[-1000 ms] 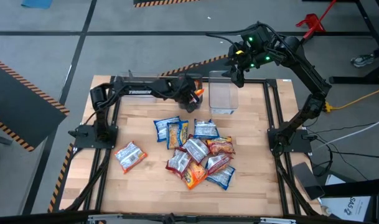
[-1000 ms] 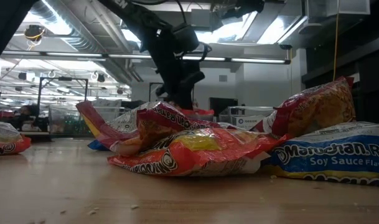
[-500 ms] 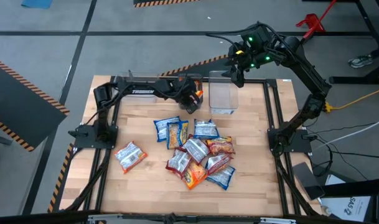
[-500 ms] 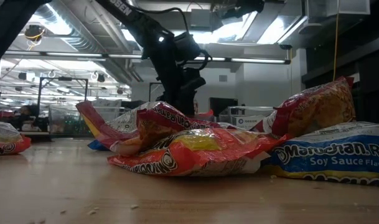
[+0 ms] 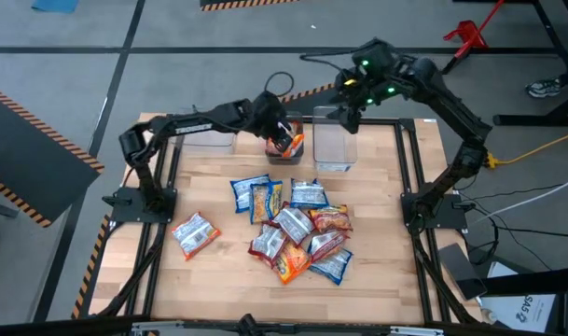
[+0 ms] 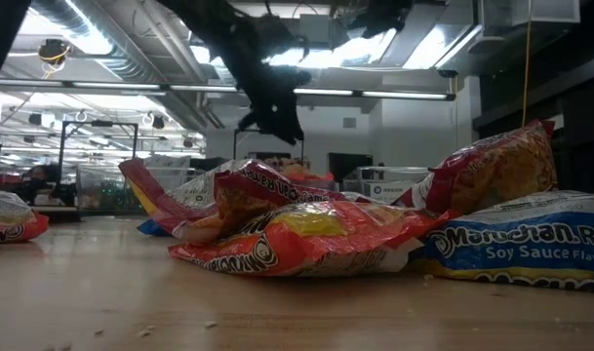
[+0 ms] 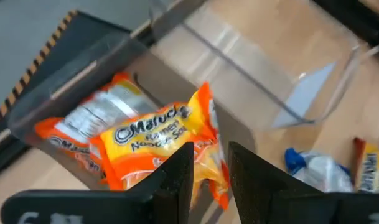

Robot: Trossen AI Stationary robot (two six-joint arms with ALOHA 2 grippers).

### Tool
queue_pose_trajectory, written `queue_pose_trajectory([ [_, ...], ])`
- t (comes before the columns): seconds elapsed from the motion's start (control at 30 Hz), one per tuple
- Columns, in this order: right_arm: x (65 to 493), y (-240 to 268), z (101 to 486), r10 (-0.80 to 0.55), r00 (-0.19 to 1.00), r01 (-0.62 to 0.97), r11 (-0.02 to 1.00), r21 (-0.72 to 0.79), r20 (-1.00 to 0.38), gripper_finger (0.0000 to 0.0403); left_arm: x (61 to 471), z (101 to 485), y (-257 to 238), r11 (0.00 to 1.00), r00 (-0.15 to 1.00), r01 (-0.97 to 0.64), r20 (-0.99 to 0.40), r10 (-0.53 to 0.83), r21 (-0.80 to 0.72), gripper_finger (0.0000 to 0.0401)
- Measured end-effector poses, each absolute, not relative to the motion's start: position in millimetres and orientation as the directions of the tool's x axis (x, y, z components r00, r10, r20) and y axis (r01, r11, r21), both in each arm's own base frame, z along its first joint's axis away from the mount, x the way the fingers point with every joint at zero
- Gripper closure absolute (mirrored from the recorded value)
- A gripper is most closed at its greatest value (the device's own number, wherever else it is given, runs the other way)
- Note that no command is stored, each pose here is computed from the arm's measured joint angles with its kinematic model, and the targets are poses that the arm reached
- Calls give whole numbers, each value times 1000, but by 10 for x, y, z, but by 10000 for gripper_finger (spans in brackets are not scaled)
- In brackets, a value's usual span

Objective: Sort Maruchan noodles
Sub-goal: Put the orange noodle pack into the black bin

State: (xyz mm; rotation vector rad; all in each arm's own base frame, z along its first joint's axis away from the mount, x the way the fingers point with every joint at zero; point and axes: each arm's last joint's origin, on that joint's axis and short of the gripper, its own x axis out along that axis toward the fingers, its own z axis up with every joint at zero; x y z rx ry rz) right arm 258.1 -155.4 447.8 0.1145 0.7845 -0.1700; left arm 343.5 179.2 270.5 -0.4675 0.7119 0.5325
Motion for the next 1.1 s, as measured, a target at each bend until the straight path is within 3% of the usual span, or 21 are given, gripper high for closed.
queue_pose_trajectory([
  [0.37, 3072, -1871, 3176, -151, 741, 271, 959, 86, -654, 175, 3366, 2654, 1783, 737, 515, -672, -762, 393, -74, 315],
  [0.63, 3292, -2033, 2352, -195, 714, 356, 928, 109, -672, 240, 3305, 2231, 1861, 747, 476, -657, -824, 307, -101, 368],
  [0.87, 3401, -2104, 1959, -176, 648, 350, 933, 84, -741, 288, 3247, 2021, 1817, 747, 488, -648, -835, 254, -151, 398],
  [1.1, 3415, -2123, 1937, -193, 627, 328, 944, 31, -755, 311, 3292, 1810, 1793, 767, 520, -592, -844, 130, -247, 399],
])
